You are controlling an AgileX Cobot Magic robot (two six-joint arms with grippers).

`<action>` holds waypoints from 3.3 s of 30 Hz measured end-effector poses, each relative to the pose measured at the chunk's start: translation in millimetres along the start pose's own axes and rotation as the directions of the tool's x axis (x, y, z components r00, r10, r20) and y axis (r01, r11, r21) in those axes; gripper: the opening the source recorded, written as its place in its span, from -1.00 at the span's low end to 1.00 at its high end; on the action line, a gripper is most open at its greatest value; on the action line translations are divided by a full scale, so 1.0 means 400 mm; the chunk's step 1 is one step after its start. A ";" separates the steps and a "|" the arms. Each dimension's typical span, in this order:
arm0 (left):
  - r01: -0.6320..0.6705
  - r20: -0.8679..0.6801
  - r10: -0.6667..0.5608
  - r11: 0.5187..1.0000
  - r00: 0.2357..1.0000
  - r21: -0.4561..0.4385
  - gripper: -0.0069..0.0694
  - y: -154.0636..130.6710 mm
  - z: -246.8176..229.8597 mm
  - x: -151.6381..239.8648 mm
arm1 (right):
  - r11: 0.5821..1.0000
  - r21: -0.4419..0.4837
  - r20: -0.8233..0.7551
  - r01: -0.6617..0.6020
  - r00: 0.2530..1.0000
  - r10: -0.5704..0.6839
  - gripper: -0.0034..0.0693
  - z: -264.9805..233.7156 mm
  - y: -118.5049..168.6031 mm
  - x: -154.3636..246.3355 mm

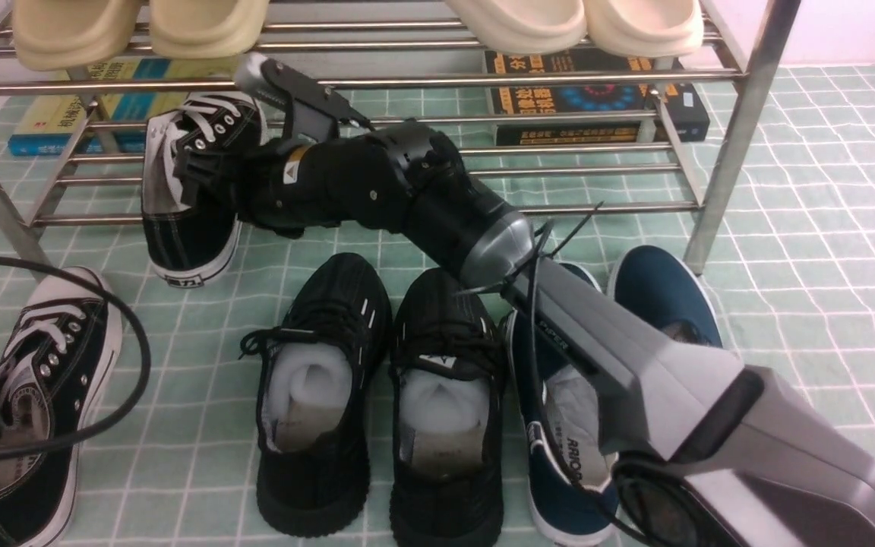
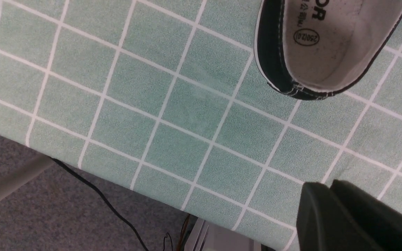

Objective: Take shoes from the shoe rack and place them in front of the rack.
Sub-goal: Use the right arm to clamp a shoe on the left side of the shoe rack, then use the right arm to take out the clamped shoe from the shoe rack and put it down

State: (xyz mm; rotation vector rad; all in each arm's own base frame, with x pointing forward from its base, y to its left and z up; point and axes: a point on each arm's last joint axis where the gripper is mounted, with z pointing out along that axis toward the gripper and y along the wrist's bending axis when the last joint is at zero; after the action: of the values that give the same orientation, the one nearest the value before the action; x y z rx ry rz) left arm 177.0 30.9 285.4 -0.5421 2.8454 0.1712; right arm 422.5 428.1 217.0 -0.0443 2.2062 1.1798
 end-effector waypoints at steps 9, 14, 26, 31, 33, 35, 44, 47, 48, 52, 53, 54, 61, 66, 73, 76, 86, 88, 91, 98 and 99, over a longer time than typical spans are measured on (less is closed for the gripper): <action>-0.001 0.001 0.001 1.000 1.000 -0.002 -0.66 0.000 0.000 0.000 | 0.999 0.045 0.008 0.026 1.000 -0.027 0.31 0.027 -0.031 0.025; -0.001 0.001 0.001 1.000 1.000 -0.003 -0.65 0.001 0.000 0.000 | 0.998 0.055 0.008 0.040 0.999 -0.040 -0.05 0.028 -0.032 0.027; 0.002 0.020 -0.001 1.000 1.000 -0.014 -0.63 0.005 -0.033 -0.015 | 0.990 0.075 -0.102 0.122 0.988 -0.114 -0.66 -0.007 -0.038 0.001; 0.008 0.127 -0.007 1.000 0.992 -0.010 -0.63 0.010 -0.109 -0.056 | 0.977 0.095 -0.220 0.189 0.961 -0.164 -0.66 -0.073 0.004 -0.021; -0.004 0.164 0.005 1.000 0.986 -0.007 -0.63 0.012 -0.134 -0.068 | 0.975 0.093 -0.236 0.203 0.956 -0.177 -0.66 -0.095 0.024 -0.031; -0.028 0.238 0.027 1.000 0.971 0.001 -0.63 0.014 -0.186 -0.089 | 0.970 0.082 -0.244 0.228 0.949 -0.202 -0.66 -0.143 0.067 -0.054; -0.016 0.528 0.020 1.000 0.849 -0.013 -0.79 0.049 -0.405 -0.136 | 0.955 0.097 -0.311 0.281 0.920 -0.239 -0.76 -0.286 0.165 -0.096; -0.023 0.555 0.027 1.000 0.832 -0.014 -0.79 0.052 -0.428 -0.137 | 0.953 0.104 -0.293 0.285 0.924 -0.245 -0.80 -0.304 0.183 -0.102; -0.027 0.563 0.031 1.000 0.826 -0.015 -0.79 0.053 -0.436 -0.137 | 0.953 0.112 -0.281 0.282 0.929 -0.242 -0.80 -0.312 0.201 -0.097; -0.034 0.561 0.040 0.999 0.827 -0.020 -0.79 0.052 -0.435 -0.139 | 0.958 0.103 -0.292 0.267 0.929 -0.228 -0.80 -0.306 0.251 -0.044; -0.035 0.561 0.042 0.999 0.827 -0.023 -0.79 0.053 -0.434 -0.140 | 0.959 0.102 -0.296 0.265 0.928 -0.225 -0.80 -0.304 0.263 -0.029; -0.035 0.561 0.044 0.999 0.827 -0.026 -0.79 0.053 -0.434 -0.140 | 0.959 0.097 -0.302 0.267 0.926 -0.227 -0.80 -0.302 0.279 -0.010; -0.036 0.562 0.049 0.999 0.826 -0.034 -0.79 0.054 -0.434 -0.140 | 0.953 0.065 -0.324 0.296 0.910 -0.260 -0.82 -0.309 0.367 0.089; -0.048 0.561 0.063 0.998 0.825 -0.042 -0.79 0.054 -0.434 -0.140 | 0.955 0.030 -0.346 0.296 0.899 -0.268 -0.82 -0.316 0.403 0.130; -0.068 0.571 0.089 0.996 0.816 -0.059 -0.79 0.059 -0.443 -0.131 | 0.959 0.036 -0.346 0.281 0.904 -0.252 -0.82 -0.316 0.404 0.132; -0.065 0.581 0.092 0.996 0.809 -0.066 -0.79 0.064 -0.450 -0.124 | 0.958 0.030 -0.348 0.284 0.902 -0.256 -0.82 -0.316 0.407 0.136; -0.055 0.595 0.095 0.995 0.798 -0.084 -0.79 0.073 -0.461 -0.113 | 0.939 -0.084 -0.378 0.333 0.862 -0.339 -0.82 -0.341 0.444 0.155; -0.055 0.595 0.095 0.995 0.798 -0.084 -0.79 0.073 -0.461 -0.113 | 0.932 -0.091 -0.366 0.352 0.858 -0.360 -0.82 -0.354 0.450 0.145; -0.055 0.596 0.095 0.995 0.798 -0.086 -0.78 0.073 -0.461 -0.113 | 0.917 -0.088 -0.373 0.389 0.841 -0.392 -0.82 -0.396 0.459 0.119; -0.055 0.596 0.095 0.995 0.798 -0.086 -0.78 0.073 -0.461 -0.113 | 0.874 0.103 -0.445 0.474 0.808 -0.386 -0.82 -0.538 0.417 0.094; -0.055 0.596 0.095 0.995 0.798 -0.086 -0.78 0.073 -0.461 -0.113 | 0.868 0.160 -0.448 0.471 0.818 -0.361 -0.82 -0.569 0.402 0.092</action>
State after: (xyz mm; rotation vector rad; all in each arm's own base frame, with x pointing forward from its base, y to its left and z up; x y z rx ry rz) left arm 167.9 44.5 476.9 -0.3084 2.2390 0.3782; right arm 226.9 360.9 407.1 -0.6918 2.5130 0.6582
